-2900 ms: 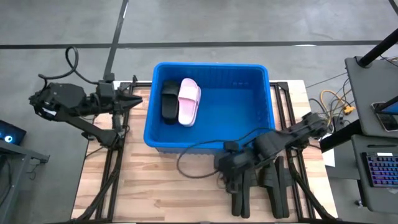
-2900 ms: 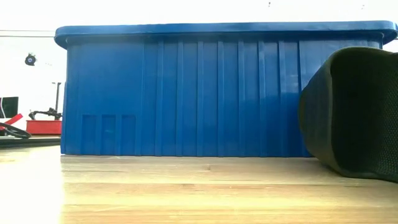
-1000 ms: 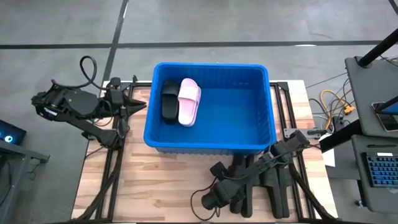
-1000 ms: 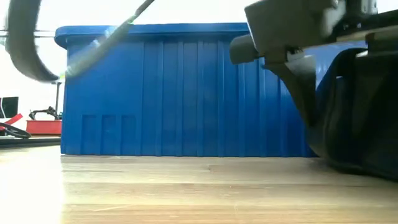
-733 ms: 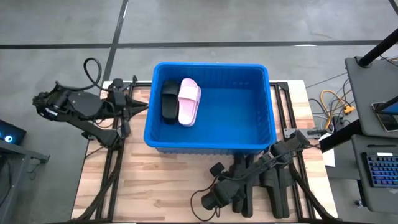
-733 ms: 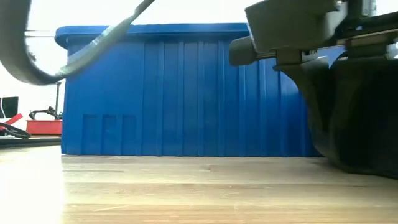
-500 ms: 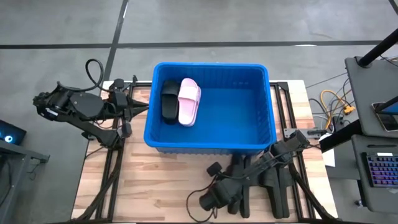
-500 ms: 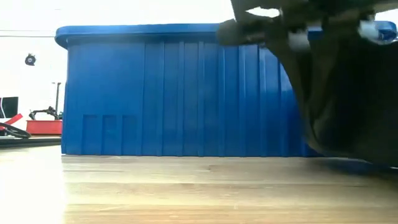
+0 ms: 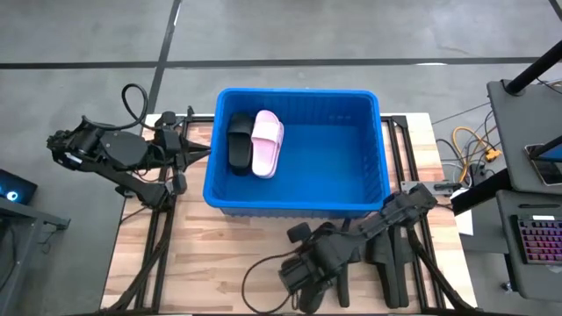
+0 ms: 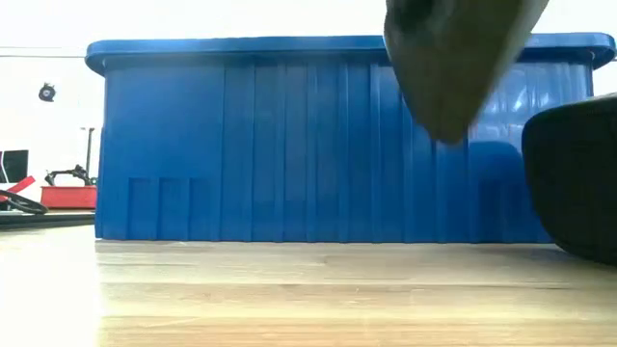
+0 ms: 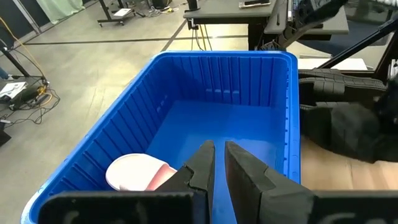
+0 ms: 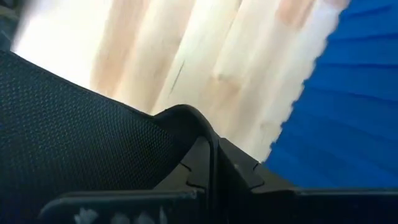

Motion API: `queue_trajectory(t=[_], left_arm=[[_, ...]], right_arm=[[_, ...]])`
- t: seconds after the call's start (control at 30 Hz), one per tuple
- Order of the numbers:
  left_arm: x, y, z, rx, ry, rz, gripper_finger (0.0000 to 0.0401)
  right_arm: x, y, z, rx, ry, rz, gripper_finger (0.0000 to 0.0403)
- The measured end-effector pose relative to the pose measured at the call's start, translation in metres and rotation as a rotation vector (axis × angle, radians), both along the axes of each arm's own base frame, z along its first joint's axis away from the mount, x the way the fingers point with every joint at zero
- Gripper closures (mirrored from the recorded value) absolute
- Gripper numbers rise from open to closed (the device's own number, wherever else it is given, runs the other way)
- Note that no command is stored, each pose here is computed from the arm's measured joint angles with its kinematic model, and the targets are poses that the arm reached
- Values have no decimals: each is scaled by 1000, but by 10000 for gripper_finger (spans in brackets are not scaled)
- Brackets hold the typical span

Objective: Pick and place slides into bin
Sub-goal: Put the black slipper into the blue container

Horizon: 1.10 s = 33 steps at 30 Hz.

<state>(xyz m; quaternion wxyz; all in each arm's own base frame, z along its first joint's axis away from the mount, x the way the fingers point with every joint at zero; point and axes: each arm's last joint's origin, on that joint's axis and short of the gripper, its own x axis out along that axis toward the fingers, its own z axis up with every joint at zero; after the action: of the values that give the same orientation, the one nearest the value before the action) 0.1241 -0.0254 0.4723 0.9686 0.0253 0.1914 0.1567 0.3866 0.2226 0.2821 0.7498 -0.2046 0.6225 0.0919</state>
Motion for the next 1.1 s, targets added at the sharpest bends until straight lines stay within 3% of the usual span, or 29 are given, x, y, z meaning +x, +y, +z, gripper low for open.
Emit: queue_trajectory(t=[0.33,0.67,0.9,1.1], left_arm=[[0,0,0,-1,0,-1,379],[6,-2,-2,3,14,-1,379],[10,-4,-3,6,24,0,379],[1,0,6,-7,-18,1,379]], right_arm=[[-18,-26,101,248,-439,-157,390],[-34,-83,187,187,-933,-260,390],[-16,-125,205,54,-1100,-198,390],[9,-172,172,10,-985,-218,390]])
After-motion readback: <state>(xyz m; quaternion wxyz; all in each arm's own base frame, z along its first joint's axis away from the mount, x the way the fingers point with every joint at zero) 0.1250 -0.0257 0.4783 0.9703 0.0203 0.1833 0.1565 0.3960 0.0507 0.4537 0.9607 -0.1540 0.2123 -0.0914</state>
